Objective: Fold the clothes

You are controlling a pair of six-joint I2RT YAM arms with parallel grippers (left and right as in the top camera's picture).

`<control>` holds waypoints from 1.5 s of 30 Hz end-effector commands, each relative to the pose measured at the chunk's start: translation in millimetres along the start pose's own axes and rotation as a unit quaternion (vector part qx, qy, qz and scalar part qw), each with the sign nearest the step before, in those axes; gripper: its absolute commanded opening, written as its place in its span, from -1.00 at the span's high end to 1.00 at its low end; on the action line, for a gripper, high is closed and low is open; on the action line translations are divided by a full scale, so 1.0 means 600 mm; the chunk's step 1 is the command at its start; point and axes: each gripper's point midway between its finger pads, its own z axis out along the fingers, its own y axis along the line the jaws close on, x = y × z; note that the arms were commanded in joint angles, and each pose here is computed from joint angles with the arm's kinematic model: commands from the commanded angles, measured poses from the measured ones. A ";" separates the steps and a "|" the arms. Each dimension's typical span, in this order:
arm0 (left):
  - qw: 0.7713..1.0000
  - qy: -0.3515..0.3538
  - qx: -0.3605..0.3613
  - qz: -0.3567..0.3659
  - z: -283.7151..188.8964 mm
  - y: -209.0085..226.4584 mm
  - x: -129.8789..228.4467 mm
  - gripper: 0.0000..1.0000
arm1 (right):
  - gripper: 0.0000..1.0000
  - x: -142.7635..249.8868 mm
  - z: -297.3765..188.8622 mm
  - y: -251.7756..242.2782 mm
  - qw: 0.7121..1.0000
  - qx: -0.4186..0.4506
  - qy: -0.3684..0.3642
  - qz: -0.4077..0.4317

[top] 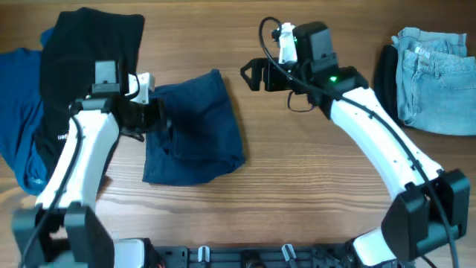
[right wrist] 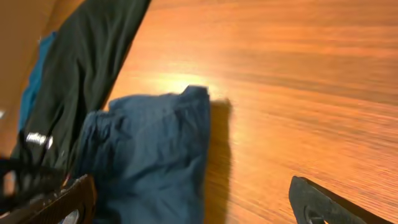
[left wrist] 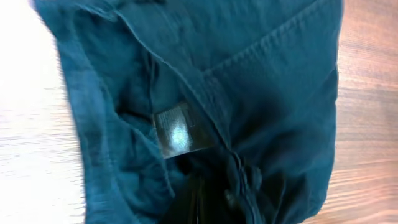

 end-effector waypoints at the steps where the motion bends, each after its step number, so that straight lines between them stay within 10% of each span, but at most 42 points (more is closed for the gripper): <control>1: 0.998 0.014 0.063 -0.005 0.024 -0.030 -0.003 0.92 | -1.00 0.057 0.047 0.023 0.994 -0.074 0.073 -0.027; 11: 0.996 0.003 0.086 0.021 0.033 -0.043 -0.017 0.91 | -0.99 0.096 0.095 0.004 0.989 -0.088 0.114 -0.015; 15: 0.994 0.013 0.088 0.064 0.033 -0.043 -0.005 -0.05 | -0.99 0.096 0.095 0.004 0.989 -0.088 0.114 -0.019; 22: 0.995 0.017 0.080 -0.061 0.020 -0.018 -0.013 -0.48 | -0.99 0.094 0.095 0.002 0.990 -0.085 0.111 -0.020; 27: 0.977 0.012 0.068 -0.203 -0.011 0.028 -0.028 -0.21 | -0.99 0.092 0.096 -0.001 0.991 -0.080 0.109 -0.021; 41: 0.984 0.009 0.086 -0.156 0.054 -0.030 -0.055 -0.19 | -1.00 0.096 0.098 -0.010 0.992 -0.066 0.110 -0.020; 45: 0.984 0.052 0.054 -0.161 0.104 -0.018 -0.028 0.92 | -1.00 0.100 0.098 -0.011 0.991 -0.064 0.116 -0.017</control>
